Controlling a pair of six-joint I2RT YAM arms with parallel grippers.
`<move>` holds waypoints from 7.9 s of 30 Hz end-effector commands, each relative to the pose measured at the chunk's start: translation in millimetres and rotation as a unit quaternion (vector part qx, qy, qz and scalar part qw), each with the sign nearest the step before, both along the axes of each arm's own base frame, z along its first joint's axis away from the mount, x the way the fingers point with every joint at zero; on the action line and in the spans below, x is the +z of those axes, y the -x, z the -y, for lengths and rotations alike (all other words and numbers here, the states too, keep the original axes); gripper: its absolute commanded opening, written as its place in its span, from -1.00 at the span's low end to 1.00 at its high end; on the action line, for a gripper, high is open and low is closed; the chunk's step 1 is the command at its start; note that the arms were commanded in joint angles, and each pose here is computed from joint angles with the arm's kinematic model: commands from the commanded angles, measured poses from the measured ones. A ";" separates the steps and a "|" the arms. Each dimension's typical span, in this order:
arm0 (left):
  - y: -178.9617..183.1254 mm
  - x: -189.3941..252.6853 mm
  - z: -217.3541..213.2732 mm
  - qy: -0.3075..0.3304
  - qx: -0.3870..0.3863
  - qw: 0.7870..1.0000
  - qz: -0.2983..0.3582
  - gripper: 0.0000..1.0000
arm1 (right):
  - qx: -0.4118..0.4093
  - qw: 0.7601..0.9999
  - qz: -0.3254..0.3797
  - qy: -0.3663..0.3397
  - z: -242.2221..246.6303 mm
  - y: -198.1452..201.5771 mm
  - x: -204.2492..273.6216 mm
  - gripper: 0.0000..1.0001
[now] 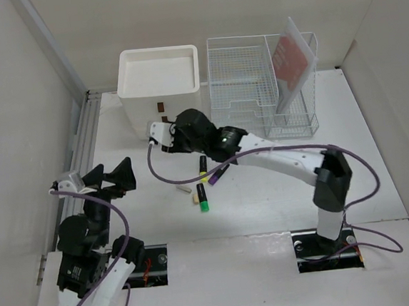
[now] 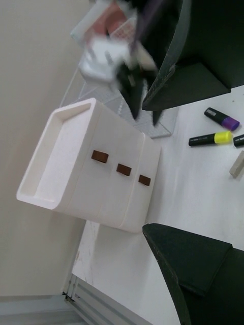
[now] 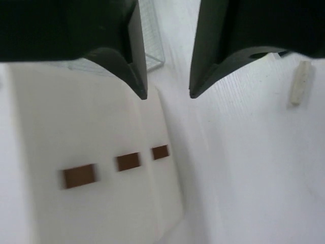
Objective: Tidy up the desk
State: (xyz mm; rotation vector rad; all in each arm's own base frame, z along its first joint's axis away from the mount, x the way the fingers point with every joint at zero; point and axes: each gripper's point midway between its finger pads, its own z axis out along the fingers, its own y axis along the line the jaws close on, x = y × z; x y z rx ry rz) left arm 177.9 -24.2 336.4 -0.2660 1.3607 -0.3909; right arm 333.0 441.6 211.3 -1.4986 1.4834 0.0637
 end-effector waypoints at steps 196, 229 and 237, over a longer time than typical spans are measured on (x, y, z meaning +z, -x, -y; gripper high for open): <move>-269.0 -255.0 109.8 0.061 -0.087 0.957 -0.270 -1.00 | 0.112 0.911 -0.193 -0.347 140.4 66.1 179.3 0.53; -171.2 -266.3 117.8 0.093 -0.093 0.953 -0.273 -1.00 | 0.115 0.909 -0.208 -0.341 136.9 64.8 168.8 0.53; -159.3 -269.0 115.3 0.102 -0.091 0.952 -0.272 -1.00 | 0.121 0.908 -0.215 -0.339 134.4 65.2 163.5 0.53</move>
